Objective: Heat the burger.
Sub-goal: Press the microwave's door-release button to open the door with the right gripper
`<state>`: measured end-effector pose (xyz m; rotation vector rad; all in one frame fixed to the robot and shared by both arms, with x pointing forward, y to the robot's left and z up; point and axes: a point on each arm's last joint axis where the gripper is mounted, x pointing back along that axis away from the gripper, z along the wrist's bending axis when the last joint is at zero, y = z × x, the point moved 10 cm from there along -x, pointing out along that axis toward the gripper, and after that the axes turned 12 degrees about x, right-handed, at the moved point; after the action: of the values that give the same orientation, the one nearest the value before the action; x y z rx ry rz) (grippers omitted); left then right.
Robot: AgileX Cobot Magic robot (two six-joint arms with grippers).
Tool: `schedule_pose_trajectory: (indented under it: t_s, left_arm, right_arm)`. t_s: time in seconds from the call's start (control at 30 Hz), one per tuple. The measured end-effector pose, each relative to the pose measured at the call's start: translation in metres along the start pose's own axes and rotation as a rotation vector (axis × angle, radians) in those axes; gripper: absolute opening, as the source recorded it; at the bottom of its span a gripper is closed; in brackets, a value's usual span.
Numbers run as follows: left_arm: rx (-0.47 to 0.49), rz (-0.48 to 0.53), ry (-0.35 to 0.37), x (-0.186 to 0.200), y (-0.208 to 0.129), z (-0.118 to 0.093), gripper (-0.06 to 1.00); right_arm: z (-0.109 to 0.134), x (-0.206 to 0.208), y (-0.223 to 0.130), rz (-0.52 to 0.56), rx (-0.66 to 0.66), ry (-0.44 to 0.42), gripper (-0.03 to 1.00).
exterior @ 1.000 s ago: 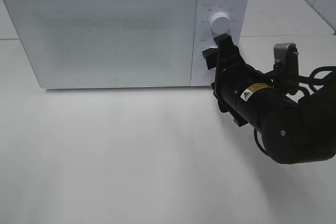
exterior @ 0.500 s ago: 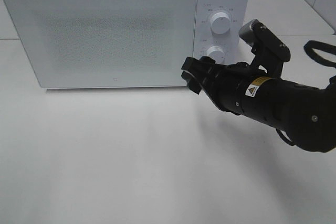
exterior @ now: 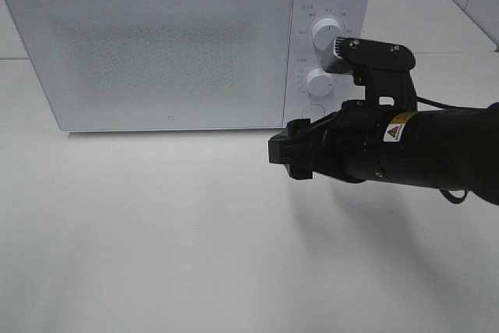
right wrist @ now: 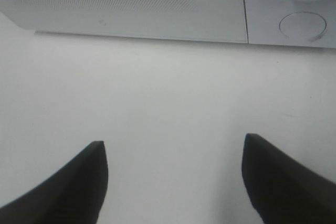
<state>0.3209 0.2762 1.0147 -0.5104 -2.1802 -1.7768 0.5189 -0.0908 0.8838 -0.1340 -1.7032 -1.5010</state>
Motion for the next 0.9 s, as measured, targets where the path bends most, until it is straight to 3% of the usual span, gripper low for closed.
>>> schedule_pose_trajectory:
  t_s: [0.17, 0.4, 0.7, 0.9]
  left_arm:
    - [0.000, 0.000, 0.000, 0.000, 0.000, 0.000, 0.99]
    - [0.000, 0.000, 0.000, 0.000, 0.000, 0.000, 0.99]
    - [0.000, 0.000, 0.000, 0.000, 0.000, 0.000, 0.99]
    - [0.000, 0.000, 0.000, 0.000, 0.000, 0.000, 0.99]
  right_arm:
    - [0.014, 0.012, -0.005, 0.151, 0.195, 0.075, 0.69]
    - [0.017, 0.038, 0.000, 0.227, 0.281, 0.097, 0.69]
    - [0.014, 0.095, 0.032, 0.117, 0.314, 0.083, 0.79]
    - [0.005, 0.122, 0.024, 0.156, 0.299, 0.050, 0.80]
